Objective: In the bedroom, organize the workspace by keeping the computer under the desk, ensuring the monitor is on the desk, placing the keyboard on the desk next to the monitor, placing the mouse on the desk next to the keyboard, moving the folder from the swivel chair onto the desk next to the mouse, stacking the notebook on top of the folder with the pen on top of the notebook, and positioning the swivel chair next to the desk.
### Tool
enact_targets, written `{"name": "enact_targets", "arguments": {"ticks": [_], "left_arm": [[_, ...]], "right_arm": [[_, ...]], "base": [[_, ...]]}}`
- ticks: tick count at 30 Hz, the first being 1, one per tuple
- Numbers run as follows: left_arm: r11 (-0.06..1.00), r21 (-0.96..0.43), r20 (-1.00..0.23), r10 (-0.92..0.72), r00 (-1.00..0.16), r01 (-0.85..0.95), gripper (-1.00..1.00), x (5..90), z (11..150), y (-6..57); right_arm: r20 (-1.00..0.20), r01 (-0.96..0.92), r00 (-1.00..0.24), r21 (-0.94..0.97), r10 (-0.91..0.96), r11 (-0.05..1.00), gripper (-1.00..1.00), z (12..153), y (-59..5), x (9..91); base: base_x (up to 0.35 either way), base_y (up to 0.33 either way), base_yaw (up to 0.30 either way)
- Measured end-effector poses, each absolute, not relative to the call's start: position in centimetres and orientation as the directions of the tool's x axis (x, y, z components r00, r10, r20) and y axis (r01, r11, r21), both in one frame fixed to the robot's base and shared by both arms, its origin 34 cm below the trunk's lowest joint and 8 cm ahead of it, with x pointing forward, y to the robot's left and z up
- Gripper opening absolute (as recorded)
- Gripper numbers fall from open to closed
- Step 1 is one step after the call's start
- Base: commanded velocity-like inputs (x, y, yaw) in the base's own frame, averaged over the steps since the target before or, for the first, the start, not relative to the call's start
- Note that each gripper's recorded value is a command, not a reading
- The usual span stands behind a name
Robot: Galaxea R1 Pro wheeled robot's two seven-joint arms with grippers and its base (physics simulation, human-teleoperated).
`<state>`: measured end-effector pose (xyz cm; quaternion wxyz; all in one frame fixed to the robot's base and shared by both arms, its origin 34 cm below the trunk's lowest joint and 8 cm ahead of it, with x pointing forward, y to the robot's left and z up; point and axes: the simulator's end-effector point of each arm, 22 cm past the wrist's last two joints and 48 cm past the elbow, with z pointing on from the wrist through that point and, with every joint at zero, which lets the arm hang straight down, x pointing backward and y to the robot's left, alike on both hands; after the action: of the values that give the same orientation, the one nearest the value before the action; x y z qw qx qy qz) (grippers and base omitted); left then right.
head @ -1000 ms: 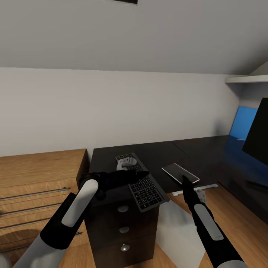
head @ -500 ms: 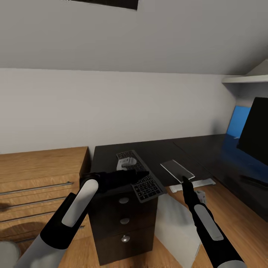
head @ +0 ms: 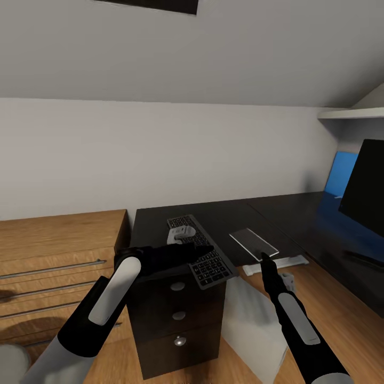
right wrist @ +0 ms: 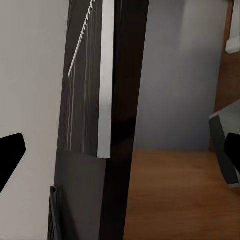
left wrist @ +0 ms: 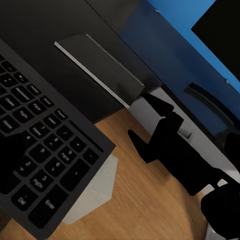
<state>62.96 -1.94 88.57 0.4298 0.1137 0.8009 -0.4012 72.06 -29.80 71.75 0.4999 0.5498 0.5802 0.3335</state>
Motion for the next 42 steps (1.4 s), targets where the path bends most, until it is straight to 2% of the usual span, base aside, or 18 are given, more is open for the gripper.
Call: {"name": "enact_targets", "arguments": {"ticks": [6,22,42], "left_arm": [[0.652,-0.545,-0.779,-0.163,-0.605,0.527,1.00,62.98,88.53,-1.94],[0.654,-0.545,-0.779,-0.163,-0.606,0.525,1.00,63.03,88.46,-1.90],[0.659,-0.545,-0.777,-0.164,-0.608,0.518,1.00,63.15,88.32,-1.82]], "right_arm": [[-0.213,0.305,0.104,0.936,0.971,0.173,1.00,71.72,-29.80,72.07],[-0.215,0.305,0.104,0.936,0.971,0.174,1.00,71.71,-29.77,72.08],[-0.216,0.307,0.103,0.935,0.971,0.176,1.00,71.66,-29.72,72.04]], "base": [[-0.128,0.000,0.000],[-0.298,0.000,0.000],[-0.020,0.000,0.000]]}}
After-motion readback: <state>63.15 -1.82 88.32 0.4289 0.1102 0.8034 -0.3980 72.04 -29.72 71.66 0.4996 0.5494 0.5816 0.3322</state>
